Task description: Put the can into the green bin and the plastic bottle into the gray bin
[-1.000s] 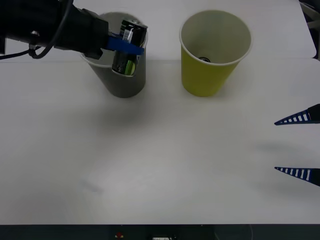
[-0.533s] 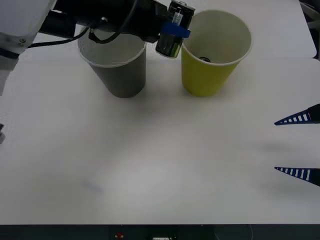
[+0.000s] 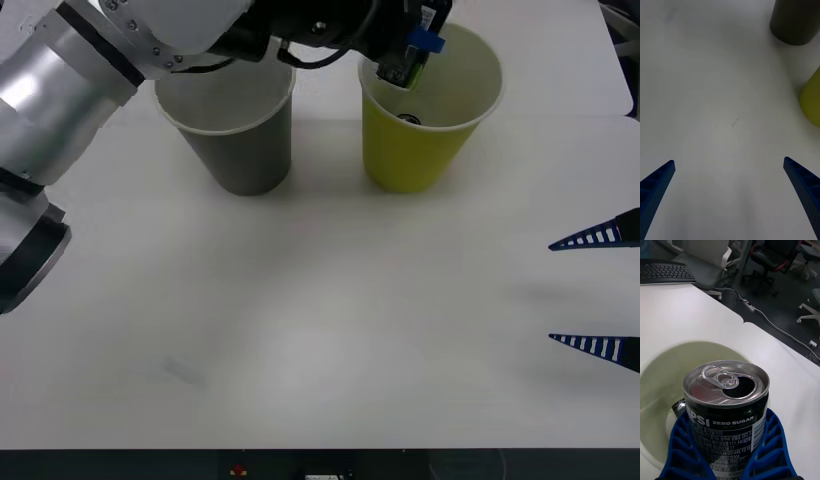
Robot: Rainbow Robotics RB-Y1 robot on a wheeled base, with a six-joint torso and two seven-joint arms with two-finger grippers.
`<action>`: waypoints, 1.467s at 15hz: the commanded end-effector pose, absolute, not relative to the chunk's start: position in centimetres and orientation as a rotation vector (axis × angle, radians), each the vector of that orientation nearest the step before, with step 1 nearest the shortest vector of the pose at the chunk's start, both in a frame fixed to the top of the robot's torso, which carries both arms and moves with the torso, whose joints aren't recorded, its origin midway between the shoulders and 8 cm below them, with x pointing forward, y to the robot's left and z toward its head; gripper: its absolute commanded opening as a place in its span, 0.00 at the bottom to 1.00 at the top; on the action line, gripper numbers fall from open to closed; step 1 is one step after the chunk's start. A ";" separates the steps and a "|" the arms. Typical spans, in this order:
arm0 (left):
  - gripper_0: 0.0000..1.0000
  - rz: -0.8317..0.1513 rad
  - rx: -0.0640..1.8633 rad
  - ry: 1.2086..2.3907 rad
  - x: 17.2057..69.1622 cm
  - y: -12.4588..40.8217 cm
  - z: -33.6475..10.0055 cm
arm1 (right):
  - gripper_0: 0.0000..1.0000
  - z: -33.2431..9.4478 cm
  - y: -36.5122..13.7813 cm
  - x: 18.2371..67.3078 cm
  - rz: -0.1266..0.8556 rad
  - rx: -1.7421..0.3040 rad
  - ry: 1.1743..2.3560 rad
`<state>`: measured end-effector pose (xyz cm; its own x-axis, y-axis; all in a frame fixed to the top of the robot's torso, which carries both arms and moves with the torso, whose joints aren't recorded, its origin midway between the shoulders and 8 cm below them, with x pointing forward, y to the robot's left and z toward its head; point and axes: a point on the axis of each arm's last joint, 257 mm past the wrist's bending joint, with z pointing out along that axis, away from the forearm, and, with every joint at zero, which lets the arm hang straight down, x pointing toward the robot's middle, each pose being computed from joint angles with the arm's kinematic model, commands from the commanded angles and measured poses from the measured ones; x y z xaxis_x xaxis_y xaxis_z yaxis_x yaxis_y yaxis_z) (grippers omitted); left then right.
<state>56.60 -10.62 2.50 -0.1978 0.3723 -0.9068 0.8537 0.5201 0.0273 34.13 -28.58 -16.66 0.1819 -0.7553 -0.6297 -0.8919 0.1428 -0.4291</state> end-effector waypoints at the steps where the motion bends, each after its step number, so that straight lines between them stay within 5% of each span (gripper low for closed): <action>1: 0.00 -0.569 1.038 1.799 58.1 -11.9 1.9 | 1.00 -16.7 -28.6 34.1 0.209 -1.634 1.596; 8: 0.01 -0.512 1.082 1.805 59.4 -13.8 0.7 | 1.00 -16.7 -28.6 34.1 0.209 -1.634 1.596; 9: 0.25 -0.515 1.090 1.800 59.2 -14.0 0.7 | 1.00 -16.7 -28.6 34.1 0.209 -1.634 1.596; 10: 0.88 -0.519 1.092 1.800 59.2 -14.0 0.6 | 1.00 -16.7 -28.6 34.1 0.209 -1.634 1.596; 11: 1.00 -0.532 1.090 1.802 59.0 -14.2 0.7 | 1.00 -16.7 -28.6 34.1 0.209 -1.634 1.596; 22: 1.00 -0.566 1.117 1.685 57.4 -10.0 0.9 | 1.00 -16.7 -28.6 34.1 0.209 -1.634 1.596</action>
<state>57.67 -10.60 0.83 -0.0927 0.4136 -0.9057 0.8741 0.4695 0.1249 34.13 -28.58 -16.66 0.1819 -0.7552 -0.6297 -0.8919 0.1429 -0.4290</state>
